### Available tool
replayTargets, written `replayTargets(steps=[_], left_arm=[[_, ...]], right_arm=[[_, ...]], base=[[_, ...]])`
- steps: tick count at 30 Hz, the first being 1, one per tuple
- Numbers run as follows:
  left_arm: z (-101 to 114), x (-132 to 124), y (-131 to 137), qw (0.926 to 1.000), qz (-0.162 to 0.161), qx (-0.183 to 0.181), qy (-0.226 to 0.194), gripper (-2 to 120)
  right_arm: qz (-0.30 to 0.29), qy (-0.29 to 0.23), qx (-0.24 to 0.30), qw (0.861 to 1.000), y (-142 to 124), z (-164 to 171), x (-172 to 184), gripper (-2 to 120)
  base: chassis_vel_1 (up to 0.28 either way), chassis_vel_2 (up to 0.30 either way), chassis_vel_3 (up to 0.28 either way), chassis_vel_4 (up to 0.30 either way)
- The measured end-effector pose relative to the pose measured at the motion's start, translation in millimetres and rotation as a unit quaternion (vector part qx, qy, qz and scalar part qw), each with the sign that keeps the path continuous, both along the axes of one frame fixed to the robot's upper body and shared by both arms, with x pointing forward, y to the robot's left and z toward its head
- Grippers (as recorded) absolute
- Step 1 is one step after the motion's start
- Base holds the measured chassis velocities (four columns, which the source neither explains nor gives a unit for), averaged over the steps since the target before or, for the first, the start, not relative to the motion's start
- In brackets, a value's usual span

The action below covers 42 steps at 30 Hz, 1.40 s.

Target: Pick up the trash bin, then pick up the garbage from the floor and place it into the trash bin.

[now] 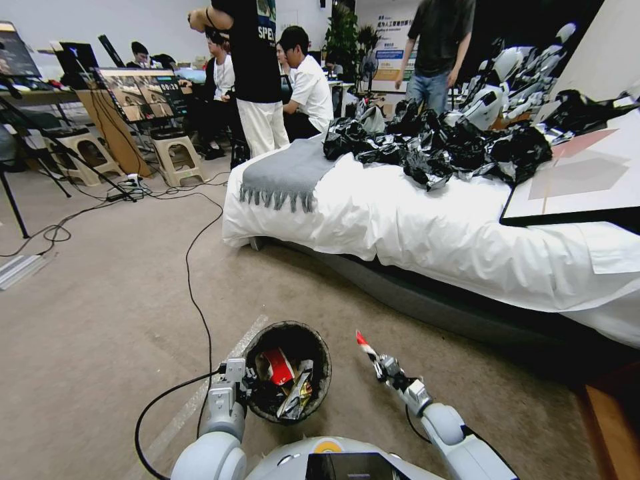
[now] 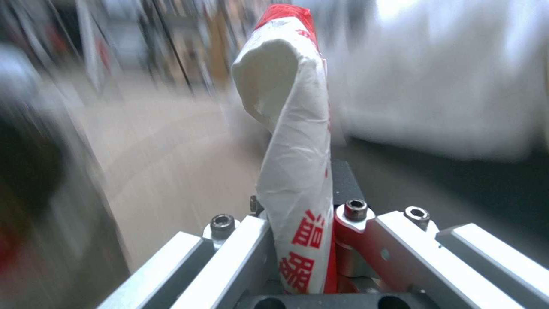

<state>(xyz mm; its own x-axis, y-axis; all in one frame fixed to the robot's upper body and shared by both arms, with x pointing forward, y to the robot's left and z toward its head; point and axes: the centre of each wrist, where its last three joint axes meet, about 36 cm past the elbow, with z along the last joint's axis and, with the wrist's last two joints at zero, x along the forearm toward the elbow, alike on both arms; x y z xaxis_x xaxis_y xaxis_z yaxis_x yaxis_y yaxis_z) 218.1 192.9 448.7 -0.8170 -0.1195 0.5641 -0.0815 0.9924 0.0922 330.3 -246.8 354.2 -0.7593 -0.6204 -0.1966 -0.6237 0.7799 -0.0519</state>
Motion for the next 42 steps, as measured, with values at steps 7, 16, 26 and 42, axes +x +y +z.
replayTargets(steps=[7,16,26,42], left_arm=[[0.2,0.3,-0.7,1.0000,-0.001,-0.002,-0.001,0],[0.0,1.4,-2.2,1.0000,-0.004,-0.005,-0.002,0],[-0.4,1.8,-3.5,1.0000,-0.003,-0.006,0.000,0],[1.8,-3.6,-6.3,0.9999,-0.008,-0.007,0.003,0]], right_arm=[[0.093,-0.040,0.043,0.994,21.8,46.4,-6.8,0],[0.221,-0.006,0.056,0.974,63.0,62.1,-37.5,0],[0.245,0.052,0.026,0.968,82.7,10.8,-48.4,0],[0.210,0.073,0.013,0.975,80.5,-32.8,-33.3,0]], base=[[0.000,0.000,0.000,0.000],[0.000,0.000,0.000,0.000],[0.000,0.000,0.000,0.000],[0.000,0.000,0.000,0.000]])
